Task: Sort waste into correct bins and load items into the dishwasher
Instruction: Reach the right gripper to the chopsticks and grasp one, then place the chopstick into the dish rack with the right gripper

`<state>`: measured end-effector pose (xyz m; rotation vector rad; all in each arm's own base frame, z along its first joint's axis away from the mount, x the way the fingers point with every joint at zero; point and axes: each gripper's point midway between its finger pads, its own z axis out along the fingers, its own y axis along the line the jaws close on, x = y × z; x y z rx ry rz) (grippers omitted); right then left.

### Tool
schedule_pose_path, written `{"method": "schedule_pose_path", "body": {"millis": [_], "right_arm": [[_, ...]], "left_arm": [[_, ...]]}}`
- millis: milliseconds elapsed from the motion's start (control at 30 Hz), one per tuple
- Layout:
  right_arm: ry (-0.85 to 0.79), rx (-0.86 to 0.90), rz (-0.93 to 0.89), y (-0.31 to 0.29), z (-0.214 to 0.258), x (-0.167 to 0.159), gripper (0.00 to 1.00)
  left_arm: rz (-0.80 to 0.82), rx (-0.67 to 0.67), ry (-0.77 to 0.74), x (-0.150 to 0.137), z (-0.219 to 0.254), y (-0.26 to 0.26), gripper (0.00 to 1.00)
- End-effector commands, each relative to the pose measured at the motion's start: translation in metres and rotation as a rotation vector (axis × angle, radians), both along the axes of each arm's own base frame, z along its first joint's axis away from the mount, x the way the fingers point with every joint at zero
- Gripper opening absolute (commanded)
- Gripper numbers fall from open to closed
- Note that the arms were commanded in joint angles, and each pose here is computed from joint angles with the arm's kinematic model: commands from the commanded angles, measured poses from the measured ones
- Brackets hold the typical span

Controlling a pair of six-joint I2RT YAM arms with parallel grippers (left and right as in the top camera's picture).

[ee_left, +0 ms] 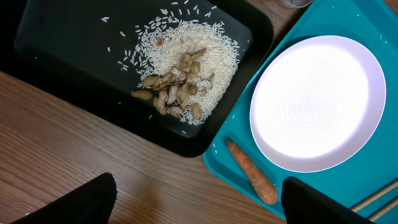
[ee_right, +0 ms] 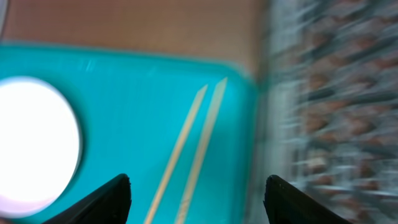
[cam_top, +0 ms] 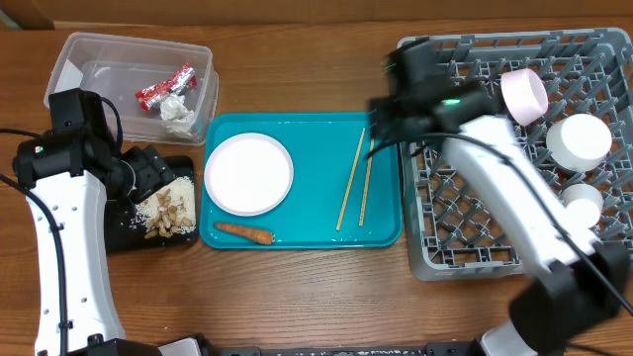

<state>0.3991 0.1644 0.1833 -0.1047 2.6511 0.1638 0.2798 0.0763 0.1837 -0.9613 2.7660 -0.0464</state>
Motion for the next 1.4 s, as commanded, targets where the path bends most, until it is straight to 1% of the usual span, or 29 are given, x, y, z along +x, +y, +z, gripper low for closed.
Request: {"method": "schedule_pose_path", "body": {"millis": [0,100,267,367,533,567,633,667,733,900,1000,1033,1167,1267,1367], "right_arm": [[0.149,0.002,0.000,0.034,-0.052,-0.013,0.66],[0.236,-0.022,-0.026,0.045,-0.088,-0.020,0.62],[0.359,-0.053,-0.063,0.057,-0.135,-0.036,0.60],[0.402,-0.073,-0.050,0.064,-0.155,-0.044,0.59],[0.441,-0.099,-0.048,0.070,-0.176,-0.053,0.57],[0.450,-0.103,-0.054,0.070,-0.180,-0.055,0.54],[0.463,-0.108,-0.081,0.068,-0.185,-0.059,0.50],[0.468,-0.107,-0.098,0.066,-0.187,-0.060,0.45],[0.477,-0.107,-0.119,0.065,-0.188,-0.063,0.39],[0.492,-0.085,-0.117,0.069,-0.188,-0.065,0.22],[0.495,-0.088,-0.117,0.069,-0.186,-0.066,0.07],[0.498,-0.089,-0.120,0.067,-0.183,-0.065,0.04],[0.467,-0.069,-0.110,0.067,-0.155,-0.053,0.04],[0.406,-0.043,-0.063,0.065,-0.115,-0.039,0.04],[0.307,-0.026,-0.034,0.054,-0.064,-0.024,0.04]], "left_arm": [[0.015,-0.002,-0.032,0.003,0.008,0.000,0.87],[0.015,-0.002,-0.031,0.003,0.008,0.000,0.88],[0.015,-0.002,-0.031,0.003,0.008,0.000,0.88],[0.015,-0.002,-0.032,0.003,0.008,0.000,0.88],[0.015,-0.002,-0.032,0.003,0.008,0.000,0.88],[0.015,-0.002,-0.031,0.003,0.008,0.000,0.88],[0.015,-0.002,-0.031,0.003,0.008,0.000,0.88],[0.015,-0.002,-0.031,0.003,0.008,0.000,0.88],[0.015,-0.002,-0.031,0.003,0.008,0.000,0.88],[0.015,-0.002,-0.031,0.003,0.008,0.000,0.88],[0.015,-0.003,-0.031,0.002,0.008,0.000,0.88],[0.015,-0.003,-0.031,0.002,0.008,0.000,0.88],[0.015,-0.003,-0.031,0.002,0.008,0.000,0.88],[0.015,-0.003,-0.031,0.002,0.008,0.000,0.88],[0.015,-0.003,-0.031,0.002,0.008,0.000,0.88]]}}
